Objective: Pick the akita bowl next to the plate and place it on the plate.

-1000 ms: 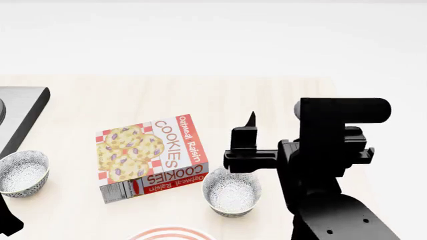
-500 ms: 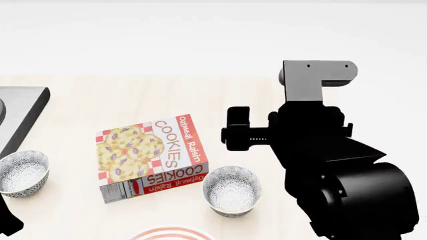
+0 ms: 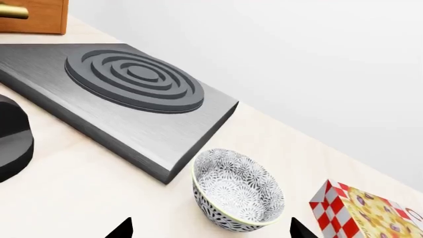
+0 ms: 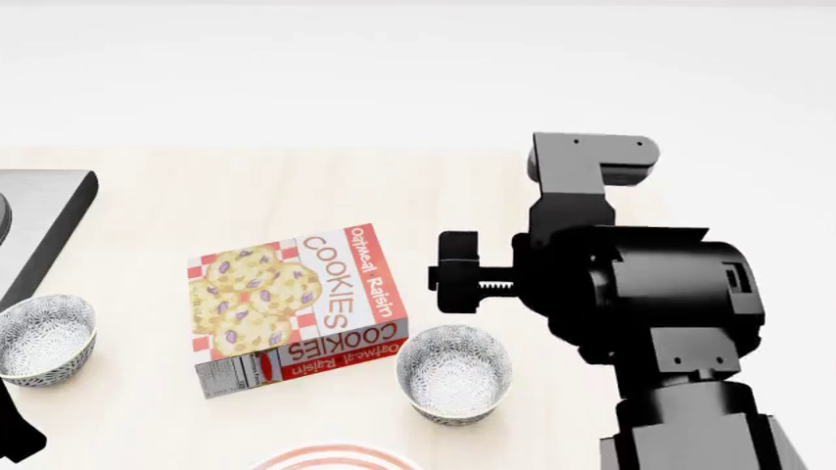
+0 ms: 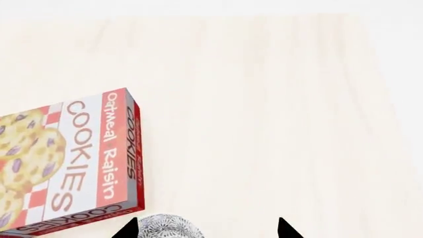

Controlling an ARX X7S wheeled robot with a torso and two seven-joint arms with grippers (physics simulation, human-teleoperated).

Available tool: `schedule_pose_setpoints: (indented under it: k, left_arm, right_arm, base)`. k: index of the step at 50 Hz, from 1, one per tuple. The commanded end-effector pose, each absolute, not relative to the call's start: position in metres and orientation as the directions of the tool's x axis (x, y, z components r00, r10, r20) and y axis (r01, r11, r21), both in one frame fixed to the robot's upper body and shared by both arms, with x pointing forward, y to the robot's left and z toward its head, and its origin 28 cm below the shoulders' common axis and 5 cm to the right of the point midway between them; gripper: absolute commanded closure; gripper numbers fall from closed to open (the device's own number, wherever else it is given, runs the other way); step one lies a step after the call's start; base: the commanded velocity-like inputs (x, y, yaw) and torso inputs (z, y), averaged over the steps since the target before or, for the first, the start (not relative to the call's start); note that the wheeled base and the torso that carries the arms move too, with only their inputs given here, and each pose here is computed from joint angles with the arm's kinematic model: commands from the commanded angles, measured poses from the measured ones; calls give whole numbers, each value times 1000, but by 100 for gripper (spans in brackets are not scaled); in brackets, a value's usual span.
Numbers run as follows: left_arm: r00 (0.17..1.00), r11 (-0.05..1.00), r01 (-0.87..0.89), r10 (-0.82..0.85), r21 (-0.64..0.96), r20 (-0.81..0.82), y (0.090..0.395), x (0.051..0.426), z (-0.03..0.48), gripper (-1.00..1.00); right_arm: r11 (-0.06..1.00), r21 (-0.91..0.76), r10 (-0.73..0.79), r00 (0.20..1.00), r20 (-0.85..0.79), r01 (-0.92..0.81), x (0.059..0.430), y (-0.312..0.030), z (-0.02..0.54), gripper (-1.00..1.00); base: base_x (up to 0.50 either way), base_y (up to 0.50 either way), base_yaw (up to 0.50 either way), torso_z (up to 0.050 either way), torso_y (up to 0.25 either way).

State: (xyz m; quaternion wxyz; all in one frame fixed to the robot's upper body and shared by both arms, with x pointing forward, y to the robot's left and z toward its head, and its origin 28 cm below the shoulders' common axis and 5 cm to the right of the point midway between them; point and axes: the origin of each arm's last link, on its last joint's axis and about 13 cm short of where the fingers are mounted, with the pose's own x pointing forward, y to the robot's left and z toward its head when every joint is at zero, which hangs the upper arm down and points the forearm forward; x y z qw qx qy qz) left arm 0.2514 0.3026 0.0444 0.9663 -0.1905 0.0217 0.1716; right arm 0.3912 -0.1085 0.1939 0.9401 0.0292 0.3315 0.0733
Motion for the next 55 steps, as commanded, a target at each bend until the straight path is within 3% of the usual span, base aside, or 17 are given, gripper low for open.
schedule_pose_setpoints:
  k: [1,55]
  left_arm:
    - [941,868,-338,322,-363,-106,303,251,44,-100]
    - [941,871,-338,321,-357,-107,303,252,45,-100]
  right_arm:
    - [985,144,172,714,-679,-99,401,-112,187,-100]
    - [988,138,149,638,-755,-67,395,-104,155,-100]
  base:
    - [0,0,0,0,0]
    - [0,0,0,0,0]
